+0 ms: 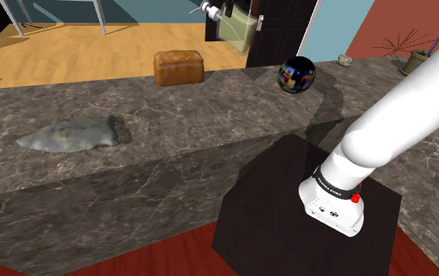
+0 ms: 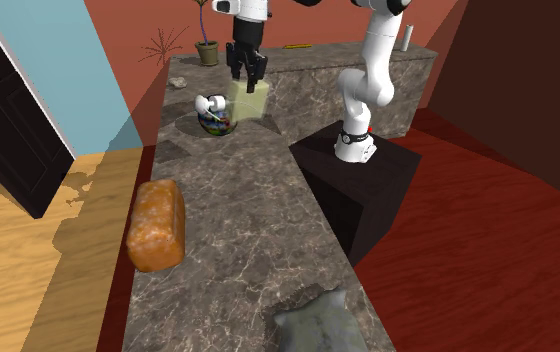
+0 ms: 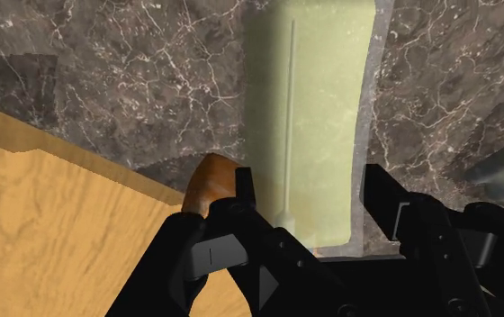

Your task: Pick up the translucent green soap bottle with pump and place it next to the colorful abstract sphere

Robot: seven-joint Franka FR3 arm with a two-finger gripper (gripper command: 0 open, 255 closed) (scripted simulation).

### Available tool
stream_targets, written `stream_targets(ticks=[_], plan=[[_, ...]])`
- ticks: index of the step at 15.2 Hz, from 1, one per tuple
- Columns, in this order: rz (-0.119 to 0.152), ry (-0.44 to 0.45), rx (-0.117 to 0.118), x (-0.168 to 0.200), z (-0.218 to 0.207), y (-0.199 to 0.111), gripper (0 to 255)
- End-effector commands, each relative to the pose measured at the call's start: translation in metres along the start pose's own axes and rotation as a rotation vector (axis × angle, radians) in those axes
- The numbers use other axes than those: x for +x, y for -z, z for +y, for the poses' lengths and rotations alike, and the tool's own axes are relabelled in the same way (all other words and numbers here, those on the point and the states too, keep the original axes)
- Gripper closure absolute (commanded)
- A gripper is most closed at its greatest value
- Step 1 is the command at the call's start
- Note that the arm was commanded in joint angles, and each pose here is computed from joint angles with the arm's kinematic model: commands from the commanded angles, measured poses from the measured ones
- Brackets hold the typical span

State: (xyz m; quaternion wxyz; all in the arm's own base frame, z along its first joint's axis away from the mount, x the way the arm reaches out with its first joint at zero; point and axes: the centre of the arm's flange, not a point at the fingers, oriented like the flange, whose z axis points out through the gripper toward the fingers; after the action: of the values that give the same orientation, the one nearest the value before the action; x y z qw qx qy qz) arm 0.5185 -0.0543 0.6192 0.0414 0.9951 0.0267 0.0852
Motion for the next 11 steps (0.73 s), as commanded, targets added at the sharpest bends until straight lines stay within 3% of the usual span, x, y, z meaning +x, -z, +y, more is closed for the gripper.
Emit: stream_targets(ticks=[1,11], plan=[[0.0,0.001,0.0,-0.006,0.027,0.0,255],[0.0,0.001,0.0,-0.032,0.156,-0.007,255]])
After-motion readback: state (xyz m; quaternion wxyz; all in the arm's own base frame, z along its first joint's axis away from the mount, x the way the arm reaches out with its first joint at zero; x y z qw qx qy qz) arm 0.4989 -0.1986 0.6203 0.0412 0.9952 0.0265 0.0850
